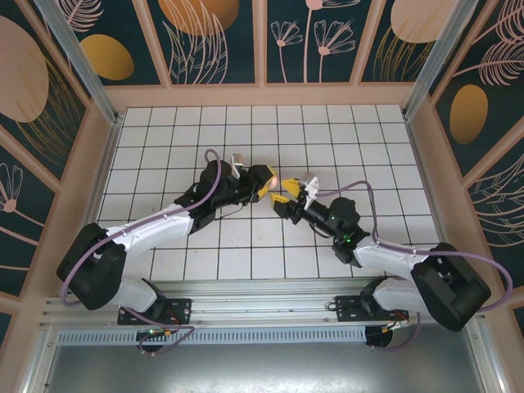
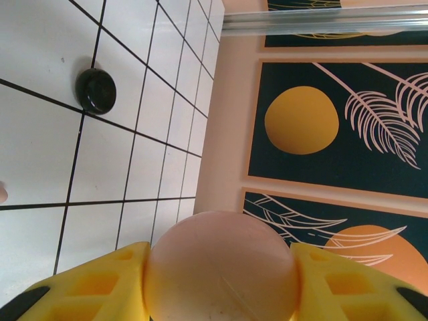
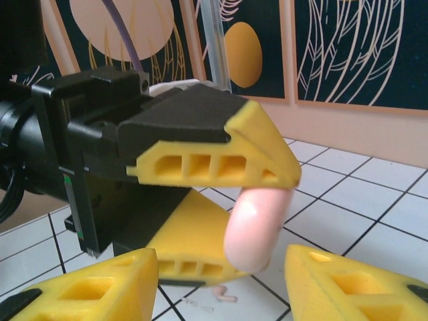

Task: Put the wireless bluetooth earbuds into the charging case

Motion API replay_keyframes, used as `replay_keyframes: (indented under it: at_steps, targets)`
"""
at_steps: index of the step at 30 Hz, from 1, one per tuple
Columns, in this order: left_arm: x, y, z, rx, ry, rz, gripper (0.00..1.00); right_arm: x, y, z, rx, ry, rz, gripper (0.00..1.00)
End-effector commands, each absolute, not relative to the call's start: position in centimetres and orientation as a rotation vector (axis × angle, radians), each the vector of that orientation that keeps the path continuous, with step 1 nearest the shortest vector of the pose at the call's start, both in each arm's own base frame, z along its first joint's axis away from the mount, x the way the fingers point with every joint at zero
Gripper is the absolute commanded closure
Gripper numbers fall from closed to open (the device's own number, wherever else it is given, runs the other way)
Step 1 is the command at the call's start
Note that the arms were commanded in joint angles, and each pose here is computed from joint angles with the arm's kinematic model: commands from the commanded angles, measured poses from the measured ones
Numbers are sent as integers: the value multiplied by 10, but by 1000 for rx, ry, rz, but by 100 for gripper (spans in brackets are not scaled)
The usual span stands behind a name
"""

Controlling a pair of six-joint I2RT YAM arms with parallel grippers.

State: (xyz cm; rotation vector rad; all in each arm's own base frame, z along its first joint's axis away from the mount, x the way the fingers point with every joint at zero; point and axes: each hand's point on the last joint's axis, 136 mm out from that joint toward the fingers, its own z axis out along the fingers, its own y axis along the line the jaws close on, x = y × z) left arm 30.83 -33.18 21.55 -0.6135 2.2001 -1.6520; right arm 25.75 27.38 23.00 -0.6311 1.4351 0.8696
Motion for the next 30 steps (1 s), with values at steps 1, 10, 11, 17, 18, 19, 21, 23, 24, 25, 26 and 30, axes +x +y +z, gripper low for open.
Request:
replay_keyframes:
  at_steps: [1,10,11,17,18,19,21,23,24,25,26,30]
  targets:
    - [308,-332,231,-587,2154,-1703,71,261,280,263,-603,1323,872,46]
    - [309,-332,238,-574,2137,-1712,71,275,284,259,-561,1344,858,55]
    - [308,-332,238,-573,2137,-1713,71,276,284,259,-555,1347,856,56]
    - [309,-333,241,-565,2133,-1719,71,283,283,255,-521,1363,842,56]
    - [309,-334,241,-563,2134,-1720,71,284,283,255,-516,1364,840,56]
    - [309,-333,241,-564,2132,-1720,71,285,283,254,-512,1368,838,55]
    - [309,-334,242,-562,2132,-1722,71,287,282,252,-501,1374,831,56]
    - [308,-334,243,-558,2131,-1723,71,288,282,252,-492,1375,828,59]
    - [309,-333,243,-560,2129,-1725,71,289,281,253,-488,1373,826,60]
    - [308,-334,244,-553,2129,-1727,71,290,281,253,-485,1372,824,62]
    - [309,-334,244,-553,2129,-1727,71,291,281,253,-483,1372,822,64]
    - [308,-335,245,-540,2133,-1724,67,290,283,254,-495,1367,824,73]
